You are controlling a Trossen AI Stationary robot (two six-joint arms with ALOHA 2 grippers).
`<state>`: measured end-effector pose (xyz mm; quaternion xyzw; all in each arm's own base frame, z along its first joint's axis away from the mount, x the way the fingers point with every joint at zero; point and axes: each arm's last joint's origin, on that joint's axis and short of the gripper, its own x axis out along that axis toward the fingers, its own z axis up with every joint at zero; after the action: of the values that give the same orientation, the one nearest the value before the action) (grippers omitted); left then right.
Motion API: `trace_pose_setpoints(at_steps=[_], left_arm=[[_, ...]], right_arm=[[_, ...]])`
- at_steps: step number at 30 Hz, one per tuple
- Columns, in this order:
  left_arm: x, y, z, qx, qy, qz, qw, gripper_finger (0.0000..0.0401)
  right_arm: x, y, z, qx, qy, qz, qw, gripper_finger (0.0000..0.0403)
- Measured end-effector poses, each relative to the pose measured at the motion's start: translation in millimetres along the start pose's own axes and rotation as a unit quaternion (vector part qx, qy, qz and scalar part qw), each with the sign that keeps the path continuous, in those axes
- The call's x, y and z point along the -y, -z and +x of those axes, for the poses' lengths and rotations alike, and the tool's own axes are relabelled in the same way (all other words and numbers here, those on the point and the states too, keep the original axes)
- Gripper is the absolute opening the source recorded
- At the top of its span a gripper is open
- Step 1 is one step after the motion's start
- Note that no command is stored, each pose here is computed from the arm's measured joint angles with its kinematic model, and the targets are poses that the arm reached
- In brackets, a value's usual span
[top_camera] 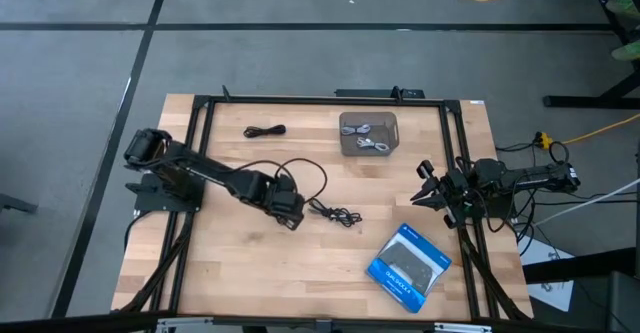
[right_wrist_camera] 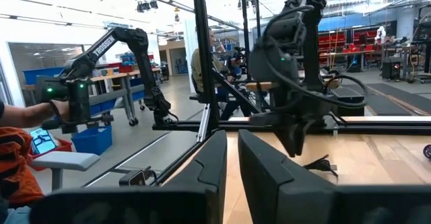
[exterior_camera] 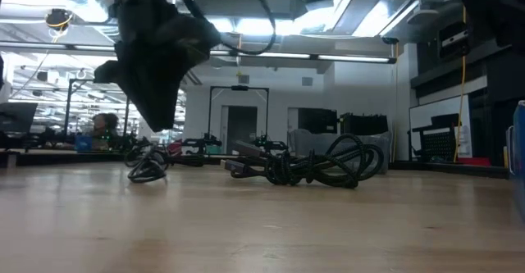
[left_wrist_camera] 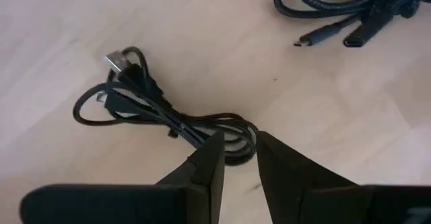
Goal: Pick and place USB-C Cables
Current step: Put the bottom black charger cable into the black bin
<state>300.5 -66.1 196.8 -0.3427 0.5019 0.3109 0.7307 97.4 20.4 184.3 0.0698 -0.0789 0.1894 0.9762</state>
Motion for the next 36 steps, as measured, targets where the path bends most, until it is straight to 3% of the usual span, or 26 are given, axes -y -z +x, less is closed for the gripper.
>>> trace_pose_setpoints(at_steps=[6, 13, 24, 30, 36], left_arm=[[13, 6, 27, 0.041, -0.01, 0.003, 0.999, 0.008], [22, 12, 61, 0.004, 0.005, 0.018, 1.0, 0.008], [17, 26, 42, -0.065, -0.003, 0.022, 0.998, 0.008], [3, 34, 38, -0.103, -0.076, 0.022, 0.992, 0.008], [-13, 35, 34, -0.085, -0.172, 0.017, 0.981, 0.008]], right_arm=[[0, 1, 0, -0.003, 0.0, 0.0, 1.0, 0.0045], [0, 1, 0, -0.007, 0.001, 0.002, 1.0, 0.0045], [0, 1, 0, -0.007, 0.001, 0.002, 1.0, 0.0045], [0, 2, 0, -0.011, 0.002, 0.003, 1.0, 0.0045], [1, 3, 0, -0.014, 0.002, 0.004, 1.0, 0.0045]])
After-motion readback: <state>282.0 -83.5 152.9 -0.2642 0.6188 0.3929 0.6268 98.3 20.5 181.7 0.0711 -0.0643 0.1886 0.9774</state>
